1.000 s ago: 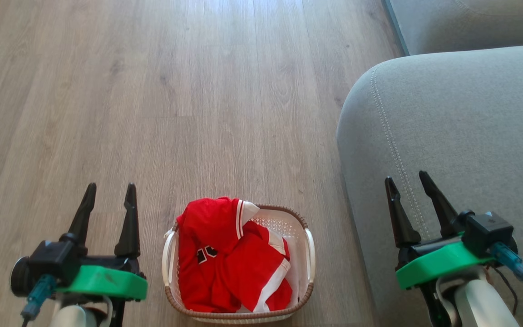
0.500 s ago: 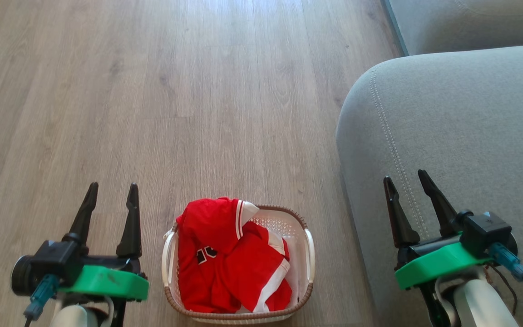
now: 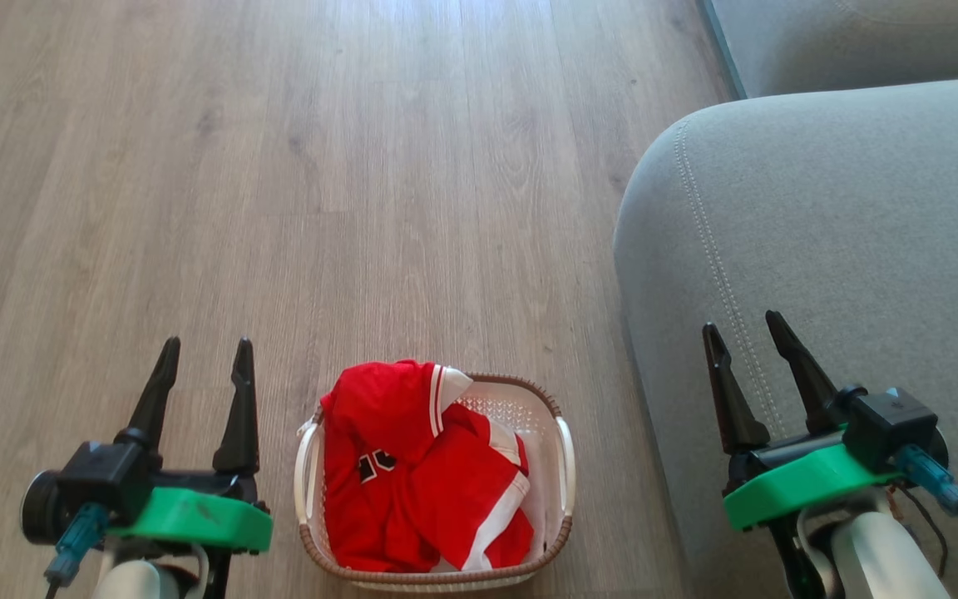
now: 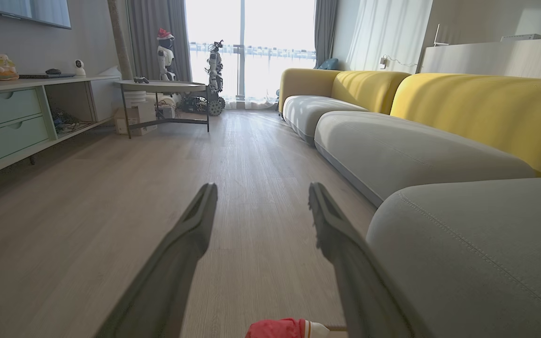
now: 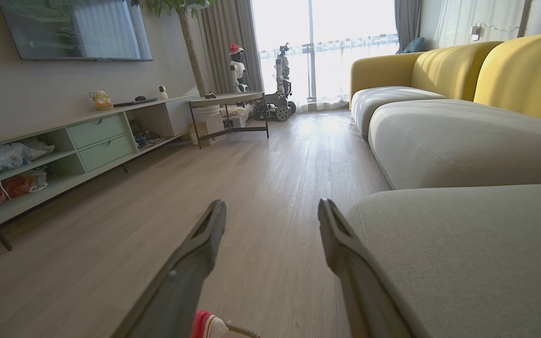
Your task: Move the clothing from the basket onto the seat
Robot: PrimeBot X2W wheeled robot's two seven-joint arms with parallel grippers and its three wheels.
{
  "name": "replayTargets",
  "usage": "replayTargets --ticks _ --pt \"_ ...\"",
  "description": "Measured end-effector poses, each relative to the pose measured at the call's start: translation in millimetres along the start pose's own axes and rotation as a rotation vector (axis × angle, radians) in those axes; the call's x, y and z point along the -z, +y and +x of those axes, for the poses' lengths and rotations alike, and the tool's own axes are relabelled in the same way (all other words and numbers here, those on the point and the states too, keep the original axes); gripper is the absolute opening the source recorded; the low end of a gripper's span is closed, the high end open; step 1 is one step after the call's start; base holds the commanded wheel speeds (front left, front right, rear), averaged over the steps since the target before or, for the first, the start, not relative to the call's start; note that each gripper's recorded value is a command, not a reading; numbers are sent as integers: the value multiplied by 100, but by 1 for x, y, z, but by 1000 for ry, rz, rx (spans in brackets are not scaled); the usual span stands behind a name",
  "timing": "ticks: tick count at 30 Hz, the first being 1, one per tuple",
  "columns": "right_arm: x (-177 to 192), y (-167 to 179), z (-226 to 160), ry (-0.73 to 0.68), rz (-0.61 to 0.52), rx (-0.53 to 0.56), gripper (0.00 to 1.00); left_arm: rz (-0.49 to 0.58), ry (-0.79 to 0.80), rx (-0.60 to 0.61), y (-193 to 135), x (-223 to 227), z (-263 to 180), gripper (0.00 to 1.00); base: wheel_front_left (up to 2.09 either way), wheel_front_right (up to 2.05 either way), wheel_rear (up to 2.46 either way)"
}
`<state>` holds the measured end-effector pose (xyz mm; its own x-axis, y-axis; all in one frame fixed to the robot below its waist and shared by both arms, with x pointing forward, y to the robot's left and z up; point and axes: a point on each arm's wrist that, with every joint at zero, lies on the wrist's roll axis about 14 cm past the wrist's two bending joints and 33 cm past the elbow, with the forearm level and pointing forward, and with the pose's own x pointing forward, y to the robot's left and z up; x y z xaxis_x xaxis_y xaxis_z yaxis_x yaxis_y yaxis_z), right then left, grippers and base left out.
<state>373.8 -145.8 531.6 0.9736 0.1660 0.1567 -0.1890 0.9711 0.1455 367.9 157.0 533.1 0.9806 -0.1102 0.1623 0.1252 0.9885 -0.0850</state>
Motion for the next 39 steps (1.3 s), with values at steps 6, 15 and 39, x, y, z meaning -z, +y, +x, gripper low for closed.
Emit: replayTargets --ticks 6,15,39 --pt "2 -3 -1 7 0 9 100 -2 9 6 -2 4 2 100 0 0 0" --pt "12 -9 1 34 4 27 100 -10 66 10 -3 23 6 100 0 0 0" --pt "40 -34 42 75 -4 74 100 -70 320 101 -26 125 47 100 0 0 0"
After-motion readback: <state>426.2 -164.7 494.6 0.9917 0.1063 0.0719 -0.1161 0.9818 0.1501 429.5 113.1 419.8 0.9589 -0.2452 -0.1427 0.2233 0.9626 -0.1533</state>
